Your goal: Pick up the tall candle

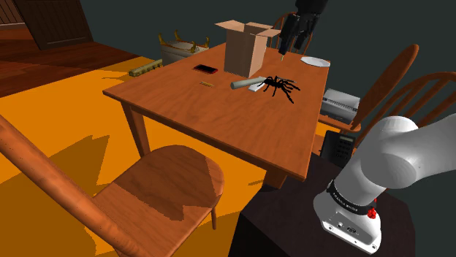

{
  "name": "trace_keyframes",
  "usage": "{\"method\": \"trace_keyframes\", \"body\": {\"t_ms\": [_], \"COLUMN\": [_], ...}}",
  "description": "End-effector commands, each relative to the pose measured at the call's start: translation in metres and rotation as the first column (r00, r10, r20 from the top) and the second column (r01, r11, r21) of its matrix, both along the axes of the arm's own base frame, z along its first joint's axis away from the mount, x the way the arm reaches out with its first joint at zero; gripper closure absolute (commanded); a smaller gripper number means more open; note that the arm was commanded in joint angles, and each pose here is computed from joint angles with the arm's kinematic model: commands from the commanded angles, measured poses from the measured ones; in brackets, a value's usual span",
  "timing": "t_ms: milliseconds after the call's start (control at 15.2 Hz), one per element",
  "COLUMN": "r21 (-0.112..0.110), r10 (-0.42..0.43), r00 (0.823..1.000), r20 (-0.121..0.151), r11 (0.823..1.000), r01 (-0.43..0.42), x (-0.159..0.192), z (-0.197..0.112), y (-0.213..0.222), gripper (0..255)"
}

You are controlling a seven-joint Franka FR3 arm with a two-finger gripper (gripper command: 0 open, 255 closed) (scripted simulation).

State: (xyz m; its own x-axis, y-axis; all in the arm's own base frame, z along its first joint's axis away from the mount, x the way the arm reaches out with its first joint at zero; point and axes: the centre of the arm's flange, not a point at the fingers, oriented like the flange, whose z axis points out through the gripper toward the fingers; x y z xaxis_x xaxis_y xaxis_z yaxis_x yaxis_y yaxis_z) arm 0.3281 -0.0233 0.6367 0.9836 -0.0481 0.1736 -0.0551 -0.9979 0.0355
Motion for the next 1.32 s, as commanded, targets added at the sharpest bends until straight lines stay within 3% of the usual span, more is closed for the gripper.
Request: {"method": "trace_keyframes", "body": {"t_ms": [0, 264, 594, 924, 1254], "r21": [0.000, -0.007, -0.011, -0.008, 0.002], "r10": [0.000, 0.154, 0.341, 0.514, 0.667], "r00": [1.000, 0.988, 0.938, 0.853, 0.735], "r20": [0.000, -0.026, -0.059, -0.092, -0.124], "r11": [1.000, 0.988, 0.940, 0.856, 0.741], "r01": [0.000, -0.154, -0.342, -0.516, -0.672], "x": [0.000, 0.017, 0.046, 0.084, 0.130], "z": [0.000, -0.025, -0.057, -0.090, -0.123], "y": [0.000, -0.046, -0.100, -0.148, -0.188], "gripper": [0, 0, 0, 0, 0]}}
